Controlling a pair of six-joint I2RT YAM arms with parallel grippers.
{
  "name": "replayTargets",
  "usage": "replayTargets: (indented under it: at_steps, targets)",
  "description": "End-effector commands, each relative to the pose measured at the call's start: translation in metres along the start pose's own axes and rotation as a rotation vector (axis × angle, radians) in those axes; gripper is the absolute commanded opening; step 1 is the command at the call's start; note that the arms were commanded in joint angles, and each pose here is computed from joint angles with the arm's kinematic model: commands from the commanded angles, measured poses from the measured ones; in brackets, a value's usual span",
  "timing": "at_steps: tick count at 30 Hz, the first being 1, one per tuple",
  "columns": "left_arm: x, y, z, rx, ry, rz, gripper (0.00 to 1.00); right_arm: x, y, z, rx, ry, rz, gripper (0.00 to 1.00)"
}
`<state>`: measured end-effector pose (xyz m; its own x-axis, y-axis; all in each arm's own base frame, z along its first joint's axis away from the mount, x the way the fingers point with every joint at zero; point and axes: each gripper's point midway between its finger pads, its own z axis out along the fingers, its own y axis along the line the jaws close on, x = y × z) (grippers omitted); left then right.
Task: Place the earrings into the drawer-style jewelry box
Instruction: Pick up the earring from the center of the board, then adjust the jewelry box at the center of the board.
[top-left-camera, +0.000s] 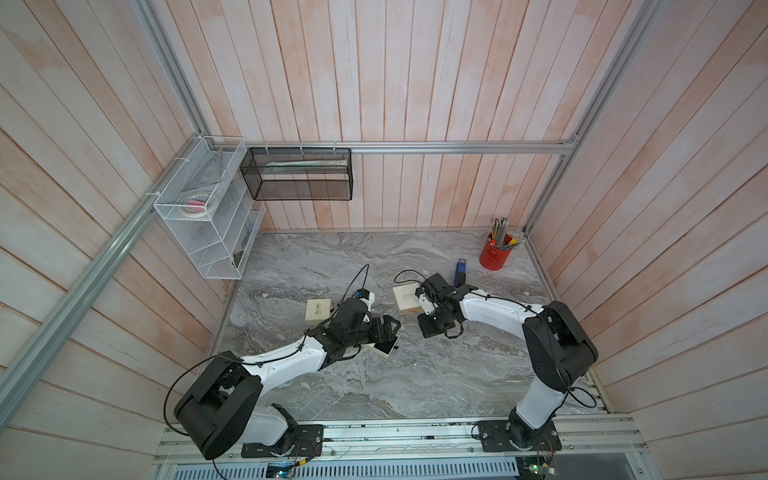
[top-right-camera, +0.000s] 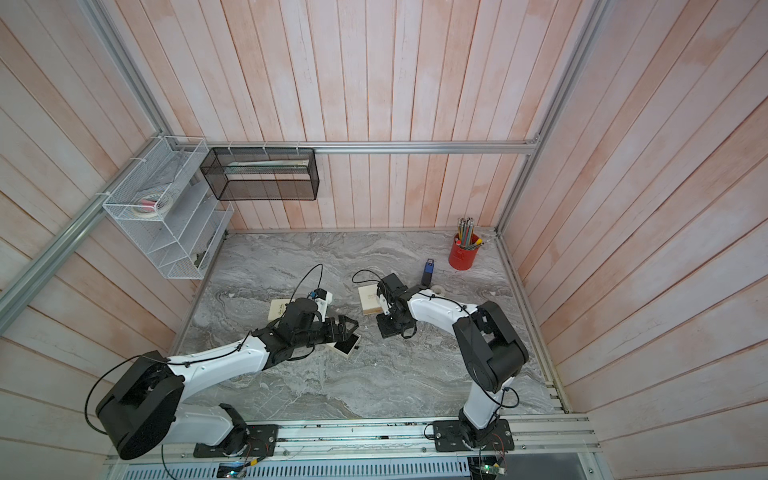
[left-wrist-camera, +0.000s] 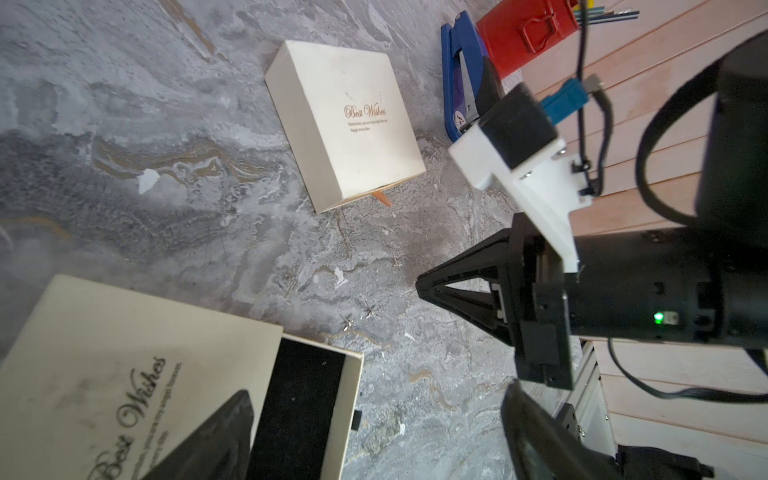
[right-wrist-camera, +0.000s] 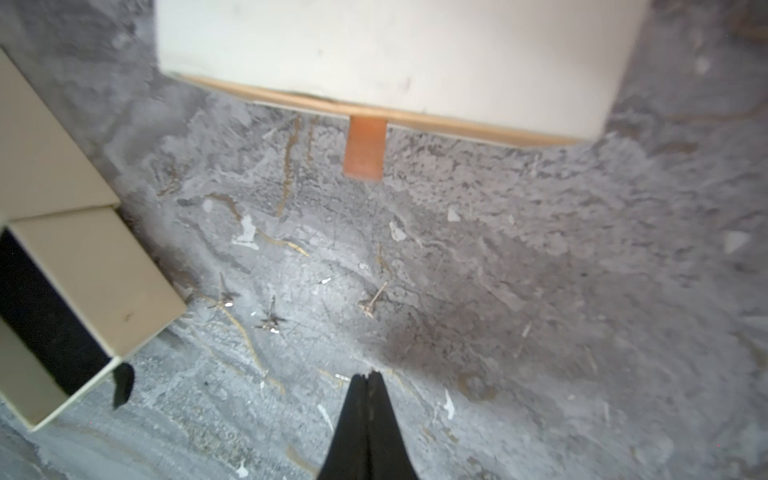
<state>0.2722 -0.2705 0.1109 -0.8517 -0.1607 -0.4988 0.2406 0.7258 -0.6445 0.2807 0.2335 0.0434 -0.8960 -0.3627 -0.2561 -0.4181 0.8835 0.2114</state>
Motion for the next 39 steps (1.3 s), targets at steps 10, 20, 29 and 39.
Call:
replayTargets:
  at_steps: [10,20,29,39]
  targets:
    - [0.026,0.015,-0.043,-0.052,0.054,-0.054,0.94,-0.064,0.011,-0.083,-0.002,-0.427,-0.039,0.0]
    - [0.051,0.025,-0.039,-0.013,0.098,-0.158,0.94,-0.085,0.013,-0.115,-0.009,-0.597,-0.062,0.0]
    - [0.046,0.028,-0.025,-0.004,0.1,-0.185,0.93,-0.076,0.023,-0.109,0.072,-0.68,-0.343,0.0]
    - [0.031,0.043,-0.021,-0.038,0.056,-0.217,0.92,-0.053,0.028,-0.085,0.039,-0.575,-0.41,0.0]
